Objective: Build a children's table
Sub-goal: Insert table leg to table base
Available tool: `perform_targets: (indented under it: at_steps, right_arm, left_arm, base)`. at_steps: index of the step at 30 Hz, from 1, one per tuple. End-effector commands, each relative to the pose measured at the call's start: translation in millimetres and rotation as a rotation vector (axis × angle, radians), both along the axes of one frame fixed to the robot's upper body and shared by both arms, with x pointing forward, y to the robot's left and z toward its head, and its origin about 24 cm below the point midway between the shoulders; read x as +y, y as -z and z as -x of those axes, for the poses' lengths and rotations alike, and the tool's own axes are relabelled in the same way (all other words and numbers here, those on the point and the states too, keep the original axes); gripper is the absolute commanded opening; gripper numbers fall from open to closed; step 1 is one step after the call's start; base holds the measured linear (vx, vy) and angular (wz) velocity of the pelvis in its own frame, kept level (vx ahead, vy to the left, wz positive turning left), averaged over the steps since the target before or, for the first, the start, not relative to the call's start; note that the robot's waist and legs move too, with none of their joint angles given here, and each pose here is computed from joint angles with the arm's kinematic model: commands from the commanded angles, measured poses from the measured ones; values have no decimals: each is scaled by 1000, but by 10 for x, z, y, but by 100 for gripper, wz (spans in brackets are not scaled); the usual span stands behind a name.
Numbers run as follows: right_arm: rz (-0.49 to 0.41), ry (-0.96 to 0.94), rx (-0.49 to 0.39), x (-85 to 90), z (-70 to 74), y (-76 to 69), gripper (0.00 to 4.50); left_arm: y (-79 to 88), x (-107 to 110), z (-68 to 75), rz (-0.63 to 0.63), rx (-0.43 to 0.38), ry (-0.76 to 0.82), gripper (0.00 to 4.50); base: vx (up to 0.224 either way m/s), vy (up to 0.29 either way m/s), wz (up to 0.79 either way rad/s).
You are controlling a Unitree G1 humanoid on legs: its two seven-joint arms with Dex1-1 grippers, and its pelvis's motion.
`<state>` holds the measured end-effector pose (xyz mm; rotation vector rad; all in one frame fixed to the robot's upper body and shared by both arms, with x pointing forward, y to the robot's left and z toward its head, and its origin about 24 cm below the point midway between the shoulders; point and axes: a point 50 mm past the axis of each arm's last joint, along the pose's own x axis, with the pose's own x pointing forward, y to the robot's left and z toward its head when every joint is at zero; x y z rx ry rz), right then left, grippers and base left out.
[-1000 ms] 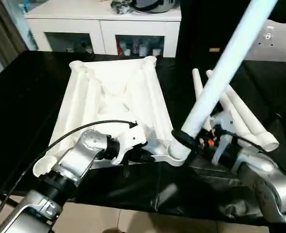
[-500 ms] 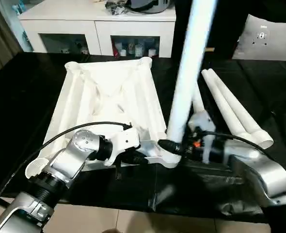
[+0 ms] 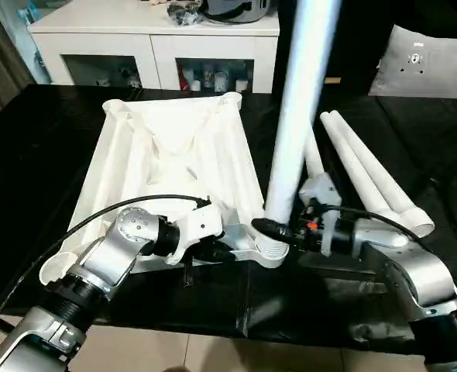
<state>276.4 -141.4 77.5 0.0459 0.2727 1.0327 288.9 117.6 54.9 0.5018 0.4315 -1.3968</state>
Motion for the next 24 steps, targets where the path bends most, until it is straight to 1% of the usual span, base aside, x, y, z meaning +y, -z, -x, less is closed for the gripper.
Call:
perform_targets:
  at_steps: [1,4,7,9,11,12,13,15,17,18,19,20,22,23,24]
  right_arm:
    - [-74,22,72,-39,68,127,191]
    - [-111,67,88,-93,116,219,191]
    - [-177,132,83,-132,189,314,191]
    - [-184,141,79,-136,197,321,191]
    - [-191,153,72,-142,238,355,191]
    - [-162,144,64,-141,272,388,191]
    - [-102,129,50,-141,308,434,191]
    - [-46,119,35,-146,319,457,191]
    - [-12,114,26,-152,305,462,190]
    - [-8,114,25,-153,304,463,190]
    - [34,97,18,-157,282,466,190]
    - [103,61,11,-163,252,470,189]
    - [136,27,15,-158,243,476,189]
    - [175,-23,27,-145,233,488,189]
    - [178,-27,28,-143,232,489,189]
  left_arm:
    - [-32,40,-37,8,-4,-23,0]
    - [-35,31,-47,16,-1,-27,0]
    - [-46,15,-67,35,0,-36,0]
    - [-49,14,-70,37,0,-37,0]
    - [-53,11,-78,40,0,-40,0]
    - [-54,11,-81,39,1,-40,0]
    - [-53,14,-84,35,0,-39,0]
    - [-54,20,-87,25,-2,-34,0]
    - [-53,23,-89,17,-5,-30,0]
    - [-53,23,-90,16,-6,-29,0]
    - [-51,28,-91,7,-9,-24,0]
    - [-52,40,-91,-10,-16,-15,0]
    - [-54,46,-96,-17,-19,-10,0]
    - [-63,55,-105,-26,-23,-2,0]
    - [-64,55,-106,-27,-24,-1,0]
  base:
    - [0,0,0]
    - [0,0,0]
    - [0,0,0]
    - [0,0,0]
    - [0,0,0]
    - [0,0,0]
    - [0,0,0]
    - [0,0,0]
    - [0,0,0]
    - [0,0,0]
    - [0,0,0]
    - [0,0,0]
    - [0,0,0]
    - [0,0,0]
    - [0,0,0]
